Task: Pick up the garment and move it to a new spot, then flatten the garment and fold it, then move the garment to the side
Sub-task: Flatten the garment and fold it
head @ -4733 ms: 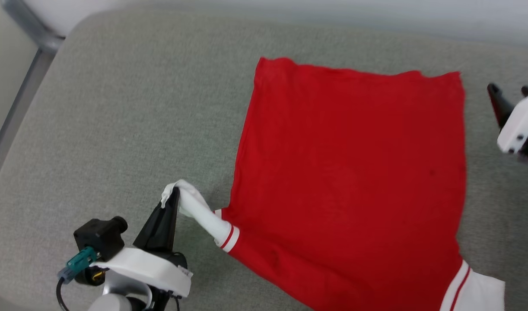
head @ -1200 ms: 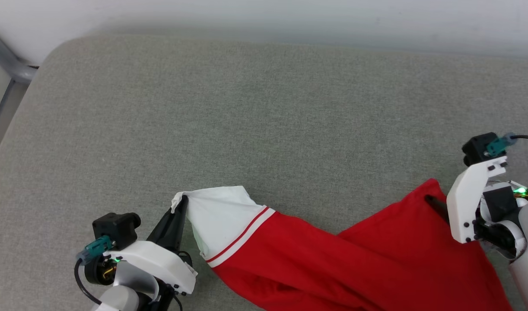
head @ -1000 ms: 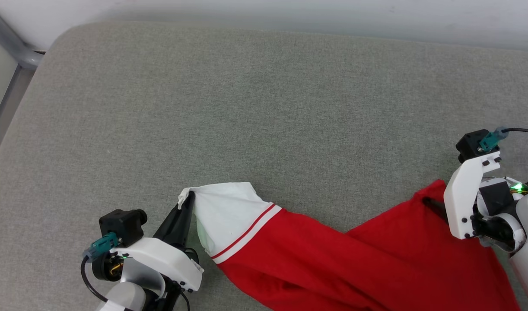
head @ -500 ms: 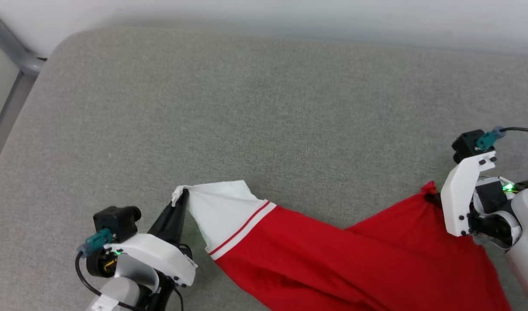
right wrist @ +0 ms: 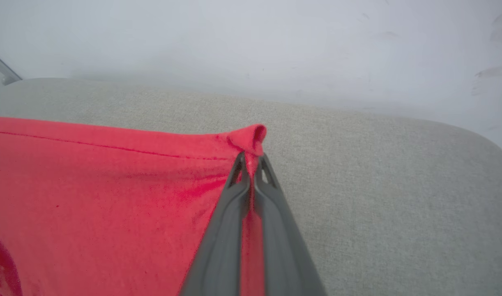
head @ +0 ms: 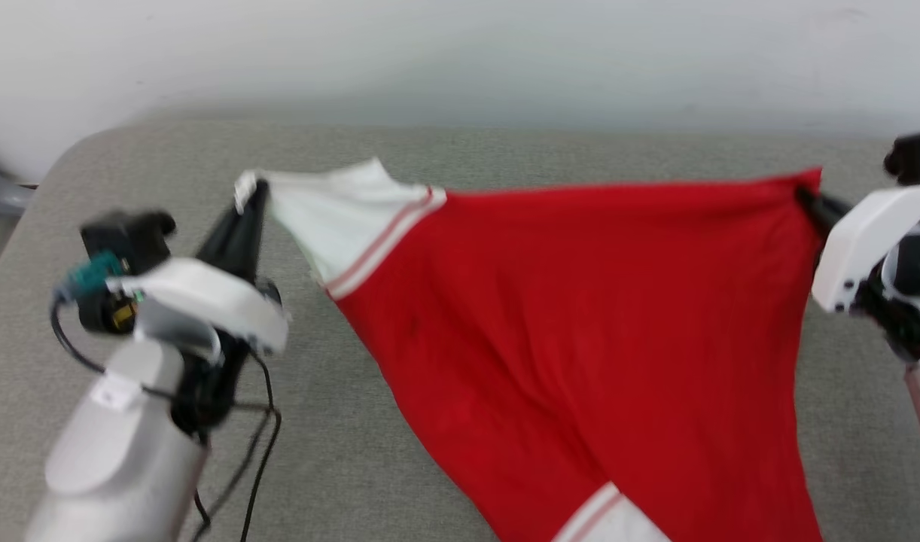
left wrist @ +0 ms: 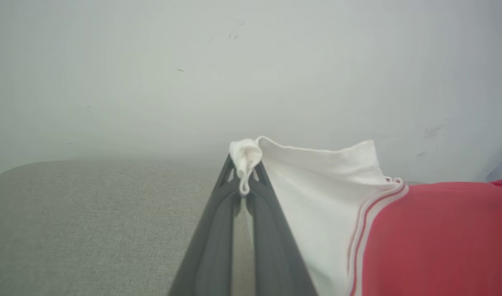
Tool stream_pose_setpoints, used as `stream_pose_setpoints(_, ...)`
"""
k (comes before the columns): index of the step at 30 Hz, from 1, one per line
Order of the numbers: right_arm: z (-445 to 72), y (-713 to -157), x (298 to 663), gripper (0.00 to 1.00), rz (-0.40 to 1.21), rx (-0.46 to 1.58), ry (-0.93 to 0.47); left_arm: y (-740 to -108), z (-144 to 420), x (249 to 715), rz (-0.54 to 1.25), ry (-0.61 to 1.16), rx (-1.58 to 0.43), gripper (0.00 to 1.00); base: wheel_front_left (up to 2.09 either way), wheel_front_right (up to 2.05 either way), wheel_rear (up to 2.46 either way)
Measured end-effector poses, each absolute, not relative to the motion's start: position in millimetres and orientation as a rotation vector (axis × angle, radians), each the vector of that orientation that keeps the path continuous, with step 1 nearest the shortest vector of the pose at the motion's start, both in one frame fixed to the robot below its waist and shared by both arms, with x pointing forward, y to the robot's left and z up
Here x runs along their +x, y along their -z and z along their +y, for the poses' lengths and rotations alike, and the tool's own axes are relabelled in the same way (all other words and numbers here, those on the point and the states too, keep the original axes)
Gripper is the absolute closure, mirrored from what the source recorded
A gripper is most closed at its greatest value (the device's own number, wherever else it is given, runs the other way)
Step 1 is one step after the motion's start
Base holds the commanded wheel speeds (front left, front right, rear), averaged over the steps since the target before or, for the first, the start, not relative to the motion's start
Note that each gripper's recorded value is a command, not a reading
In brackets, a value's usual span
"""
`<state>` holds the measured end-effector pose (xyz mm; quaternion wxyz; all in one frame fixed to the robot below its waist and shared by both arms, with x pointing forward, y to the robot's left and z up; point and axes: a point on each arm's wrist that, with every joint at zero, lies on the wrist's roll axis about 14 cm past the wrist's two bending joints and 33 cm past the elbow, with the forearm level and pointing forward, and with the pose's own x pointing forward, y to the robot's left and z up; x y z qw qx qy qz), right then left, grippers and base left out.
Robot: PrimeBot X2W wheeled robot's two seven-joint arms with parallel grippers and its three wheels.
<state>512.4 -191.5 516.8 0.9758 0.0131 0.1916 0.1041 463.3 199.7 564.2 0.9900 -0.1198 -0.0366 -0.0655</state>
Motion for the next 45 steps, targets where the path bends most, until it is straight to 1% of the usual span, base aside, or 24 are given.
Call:
stream_pose_setpoints(3,-196.0,-544.9,526.5,1.00,0.276,0.043,-0.178,-591.5,199.3,488.6,-0.135,0.148,-0.217,1.00,0.00,0.00,0.00)
stream_pose_setpoints(7,-196.6,-569.4,548.3,1.00,0.193,0.054,-0.154,-618.8,201.6,524.7,-0.183,0.153,-0.200,1.00,0.00,0.00,0.00)
stream_pose_setpoints(16,-202.9,-659.7,618.0,1.00,-0.053,0.013,-0.112,-699.5,219.2,606.4,-0.344,0.129,-0.091,1.00,0.00,0.00,0.00)
stream_pose_setpoints(21,-201.5,-694.5,651.1,1.00,-0.148,-0.009,-0.103,-734.9,223.5,643.5,-0.424,0.121,-0.041,1.00,0.00,0.00,0.00)
stream_pose_setpoints(25,-198.8,-702.3,676.3,1.00,-0.179,-0.024,-0.101,-737.3,223.9,671.8,-0.438,0.119,-0.028,1.00,0.00,0.00,0.00)
stream_pose_setpoints(29,-191.1,-680.7,701.7,1.00,-0.155,-0.027,-0.109,-707.4,225.7,700.1,-0.382,0.111,-0.018,1.00,0.00,0.00,0.00)
stream_pose_setpoints(36,-178.8,-596.9,731.9,1.00,-0.004,0.007,-0.125,-618.4,224.3,728.8,-0.224,0.097,-0.075,1.00,0.00,0.00,0.00)
stream_pose_setpoints(41,-169.2,-548.6,738.0,1.00,0.083,0.024,-0.145,-556.3,229.4,725.4,-0.101,0.070,-0.133,1.00,0.00,0.00,0.00)
stream_pose_setpoints(45,-163.0,-514.2,725.7,1.00,0.137,0.031,-0.165,-514.9,238.5,705.7,0.003,0.031,-0.195,1.00,0.00,0.00,0.00)
